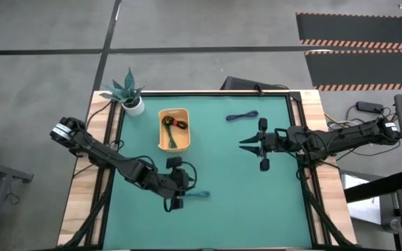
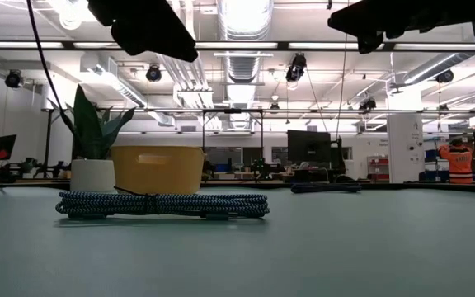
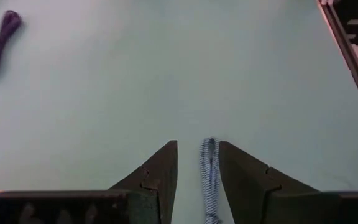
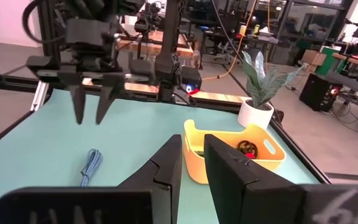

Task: Pick and place USB-C Cables
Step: Put the blue USB cable into the yellow bin

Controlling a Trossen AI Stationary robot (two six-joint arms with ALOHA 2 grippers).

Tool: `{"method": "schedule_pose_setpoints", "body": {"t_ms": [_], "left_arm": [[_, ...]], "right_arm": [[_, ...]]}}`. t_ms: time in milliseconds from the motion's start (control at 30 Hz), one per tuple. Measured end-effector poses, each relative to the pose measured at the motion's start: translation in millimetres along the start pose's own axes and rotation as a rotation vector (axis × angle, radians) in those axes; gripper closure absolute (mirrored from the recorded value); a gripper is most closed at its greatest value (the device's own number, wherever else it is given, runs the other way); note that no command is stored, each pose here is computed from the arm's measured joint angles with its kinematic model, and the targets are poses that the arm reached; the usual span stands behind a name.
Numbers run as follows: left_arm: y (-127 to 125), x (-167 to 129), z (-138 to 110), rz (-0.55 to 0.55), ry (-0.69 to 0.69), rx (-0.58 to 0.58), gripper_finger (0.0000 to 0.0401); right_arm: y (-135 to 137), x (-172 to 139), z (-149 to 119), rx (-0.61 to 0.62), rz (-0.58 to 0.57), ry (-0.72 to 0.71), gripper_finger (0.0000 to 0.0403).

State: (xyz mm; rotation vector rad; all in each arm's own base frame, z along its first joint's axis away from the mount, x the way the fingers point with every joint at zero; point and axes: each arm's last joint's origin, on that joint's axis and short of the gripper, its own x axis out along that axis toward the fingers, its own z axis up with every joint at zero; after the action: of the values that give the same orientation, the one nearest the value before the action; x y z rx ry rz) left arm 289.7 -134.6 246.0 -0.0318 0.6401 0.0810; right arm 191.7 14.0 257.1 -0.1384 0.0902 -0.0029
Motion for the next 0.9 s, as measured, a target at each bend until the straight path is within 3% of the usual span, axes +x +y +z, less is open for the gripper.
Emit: {"method": "schedule_pose_setpoints", "body": {"t_ms": [200, 367, 600, 900], "left_arm": [[-15.0, 19.5, -6.6, -0.014, 0.054, 0.021, 0.0299], [-19.1, 31.4, -17.5, -0.001, 0.109, -0.036, 0.0299], [-28.4, 49.8, -37.5, 0.004, 0.198, -0.049, 0.0299], [-30.8, 53.4, -39.7, -0.004, 0.217, -0.042, 0.0299]], "right_arm": [[1.5, -0.1, 0.8, 0.001, 0.053, -0.013, 0.0344], [3.3, -0.4, 4.1, 0.017, 0.126, -0.053, 0.0344], [3.4, -0.4, 4.0, 0.023, 0.128, -0.052, 0.0344], [3.4, -0.4, 4.1, 0.015, 0.127, -0.054, 0.0344]]}}
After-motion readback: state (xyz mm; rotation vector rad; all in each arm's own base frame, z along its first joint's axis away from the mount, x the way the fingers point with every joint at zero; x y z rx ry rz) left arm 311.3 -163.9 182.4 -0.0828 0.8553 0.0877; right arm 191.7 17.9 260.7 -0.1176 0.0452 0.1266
